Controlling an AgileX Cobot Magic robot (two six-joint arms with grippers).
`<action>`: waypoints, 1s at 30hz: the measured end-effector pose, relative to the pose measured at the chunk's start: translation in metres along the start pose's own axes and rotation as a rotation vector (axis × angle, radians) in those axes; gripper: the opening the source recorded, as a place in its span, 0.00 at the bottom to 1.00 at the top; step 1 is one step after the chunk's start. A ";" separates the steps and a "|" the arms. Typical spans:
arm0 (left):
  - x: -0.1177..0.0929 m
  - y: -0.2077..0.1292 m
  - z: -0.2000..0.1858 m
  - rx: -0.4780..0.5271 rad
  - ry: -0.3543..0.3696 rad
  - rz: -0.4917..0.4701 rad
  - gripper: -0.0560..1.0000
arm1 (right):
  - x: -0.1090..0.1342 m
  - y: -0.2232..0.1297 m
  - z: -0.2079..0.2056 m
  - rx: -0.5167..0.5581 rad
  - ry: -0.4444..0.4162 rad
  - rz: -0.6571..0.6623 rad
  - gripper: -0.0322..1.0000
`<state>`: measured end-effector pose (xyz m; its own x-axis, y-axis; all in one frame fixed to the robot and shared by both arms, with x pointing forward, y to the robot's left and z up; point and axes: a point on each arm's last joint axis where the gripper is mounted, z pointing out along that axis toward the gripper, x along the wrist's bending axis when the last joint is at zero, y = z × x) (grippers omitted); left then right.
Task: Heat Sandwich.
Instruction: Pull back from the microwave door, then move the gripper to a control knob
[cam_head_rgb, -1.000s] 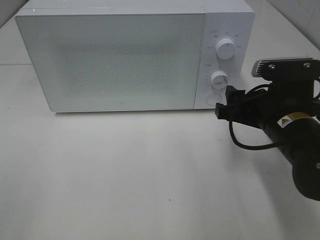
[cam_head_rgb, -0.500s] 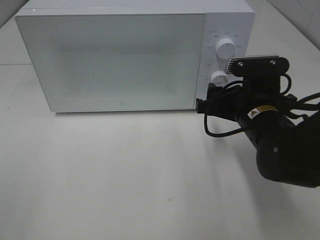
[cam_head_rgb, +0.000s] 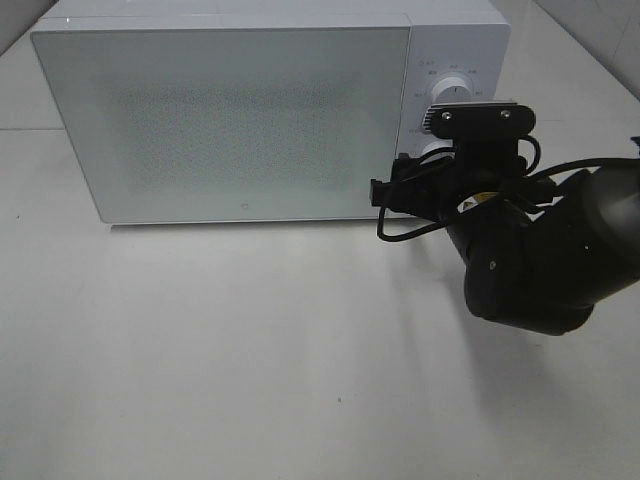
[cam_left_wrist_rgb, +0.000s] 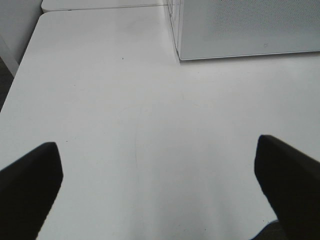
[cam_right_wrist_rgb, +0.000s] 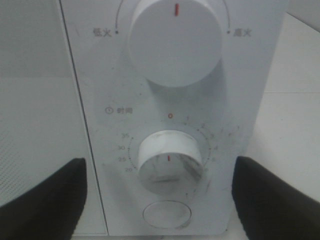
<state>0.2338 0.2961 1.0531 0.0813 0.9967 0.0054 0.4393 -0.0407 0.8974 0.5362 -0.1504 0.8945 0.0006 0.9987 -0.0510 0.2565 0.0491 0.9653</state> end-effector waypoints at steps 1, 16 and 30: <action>0.000 0.000 0.000 0.000 0.000 0.000 0.99 | 0.000 -0.001 0.002 0.007 0.003 -0.003 0.77; 0.000 0.000 0.000 0.000 0.000 0.001 0.99 | -0.003 0.000 0.011 0.008 -0.006 0.003 0.77; 0.000 0.000 0.000 0.000 0.000 0.001 0.99 | -0.004 0.002 0.011 -0.007 -0.011 0.004 0.44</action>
<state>0.2338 0.2961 1.0531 0.0817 0.9966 0.0063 0.4392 -0.0417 0.8974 0.5474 -0.1545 0.8934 0.0122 0.9987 -0.0502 0.2501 0.0455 0.9671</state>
